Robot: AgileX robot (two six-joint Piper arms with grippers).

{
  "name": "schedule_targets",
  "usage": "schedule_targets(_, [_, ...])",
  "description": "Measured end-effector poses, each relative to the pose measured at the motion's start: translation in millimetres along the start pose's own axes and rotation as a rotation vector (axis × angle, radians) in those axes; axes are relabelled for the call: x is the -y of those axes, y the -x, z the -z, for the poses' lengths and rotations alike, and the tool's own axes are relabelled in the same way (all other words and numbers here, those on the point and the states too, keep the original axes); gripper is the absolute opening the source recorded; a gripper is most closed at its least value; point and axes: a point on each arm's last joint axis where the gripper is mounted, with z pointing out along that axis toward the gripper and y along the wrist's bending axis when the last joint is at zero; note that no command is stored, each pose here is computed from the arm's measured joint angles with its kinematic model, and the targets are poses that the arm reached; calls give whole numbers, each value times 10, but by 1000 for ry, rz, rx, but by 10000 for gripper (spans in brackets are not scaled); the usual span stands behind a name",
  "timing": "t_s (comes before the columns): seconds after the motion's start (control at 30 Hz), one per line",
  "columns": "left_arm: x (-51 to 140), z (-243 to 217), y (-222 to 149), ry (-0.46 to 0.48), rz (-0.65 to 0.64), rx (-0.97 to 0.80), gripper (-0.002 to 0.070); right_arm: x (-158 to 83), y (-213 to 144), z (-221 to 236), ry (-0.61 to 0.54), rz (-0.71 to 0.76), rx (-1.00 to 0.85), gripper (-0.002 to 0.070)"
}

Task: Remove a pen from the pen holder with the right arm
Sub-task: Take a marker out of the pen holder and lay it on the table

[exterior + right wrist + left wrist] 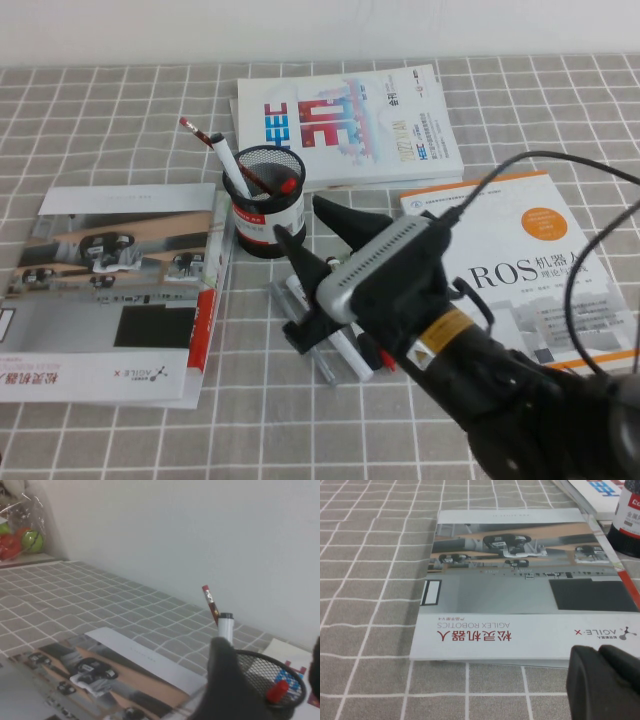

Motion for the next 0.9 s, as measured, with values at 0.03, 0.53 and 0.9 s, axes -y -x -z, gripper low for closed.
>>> schedule_targets(0.03, [0,0,0,0,0,0,-3,-11,-27,-45,1,1,-2,319])
schedule_targets(0.53, [0,0,0,0,0,0,-3,238,-339,-659,-99,1,10,357])
schedule_targets(0.9, [0,0,0,0,0,0,-3,266,-504,-881,-108,-23,-33,357])
